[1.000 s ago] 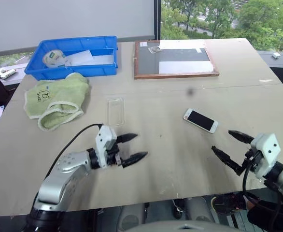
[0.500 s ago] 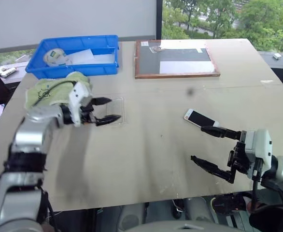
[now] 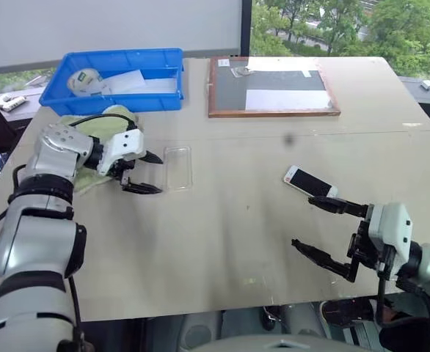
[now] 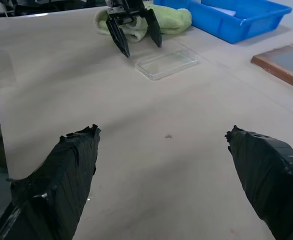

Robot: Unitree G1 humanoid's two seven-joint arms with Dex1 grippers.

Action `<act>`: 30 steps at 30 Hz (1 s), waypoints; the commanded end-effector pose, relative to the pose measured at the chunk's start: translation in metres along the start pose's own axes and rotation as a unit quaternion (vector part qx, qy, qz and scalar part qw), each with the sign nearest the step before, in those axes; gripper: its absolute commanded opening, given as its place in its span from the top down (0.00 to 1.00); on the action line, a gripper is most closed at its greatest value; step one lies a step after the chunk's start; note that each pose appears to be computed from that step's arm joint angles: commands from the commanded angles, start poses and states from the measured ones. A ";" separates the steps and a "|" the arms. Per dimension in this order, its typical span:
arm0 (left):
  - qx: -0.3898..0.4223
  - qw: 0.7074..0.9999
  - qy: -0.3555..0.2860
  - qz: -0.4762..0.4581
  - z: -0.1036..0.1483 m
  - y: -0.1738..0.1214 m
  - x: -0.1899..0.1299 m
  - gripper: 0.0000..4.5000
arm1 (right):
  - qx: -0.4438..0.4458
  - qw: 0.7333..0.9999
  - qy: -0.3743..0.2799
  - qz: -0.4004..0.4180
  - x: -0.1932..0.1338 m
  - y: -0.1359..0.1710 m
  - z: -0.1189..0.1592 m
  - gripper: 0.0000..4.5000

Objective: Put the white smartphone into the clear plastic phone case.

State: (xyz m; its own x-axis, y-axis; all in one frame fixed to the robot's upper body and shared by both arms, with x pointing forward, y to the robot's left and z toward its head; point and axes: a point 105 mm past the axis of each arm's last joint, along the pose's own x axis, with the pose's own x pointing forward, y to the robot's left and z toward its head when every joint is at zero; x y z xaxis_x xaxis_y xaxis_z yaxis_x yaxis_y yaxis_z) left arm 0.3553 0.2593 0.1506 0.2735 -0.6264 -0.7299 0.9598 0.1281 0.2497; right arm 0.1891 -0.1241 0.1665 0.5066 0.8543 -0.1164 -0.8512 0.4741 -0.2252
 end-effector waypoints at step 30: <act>-0.218 0.969 -0.111 -0.025 0.117 -0.046 0.060 1.00 | -0.048 0.999 -0.007 -0.005 0.007 -0.004 0.010 0.00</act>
State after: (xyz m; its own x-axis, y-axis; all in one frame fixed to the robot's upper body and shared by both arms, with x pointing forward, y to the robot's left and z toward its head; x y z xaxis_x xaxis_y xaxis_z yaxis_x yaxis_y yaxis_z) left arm 0.3237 0.1352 0.1592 0.2035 -0.7906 -0.5775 0.9427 0.3174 -0.1024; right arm 0.1961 -0.1187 0.1713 0.5194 0.8472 -0.1118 -0.8320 0.4716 -0.2921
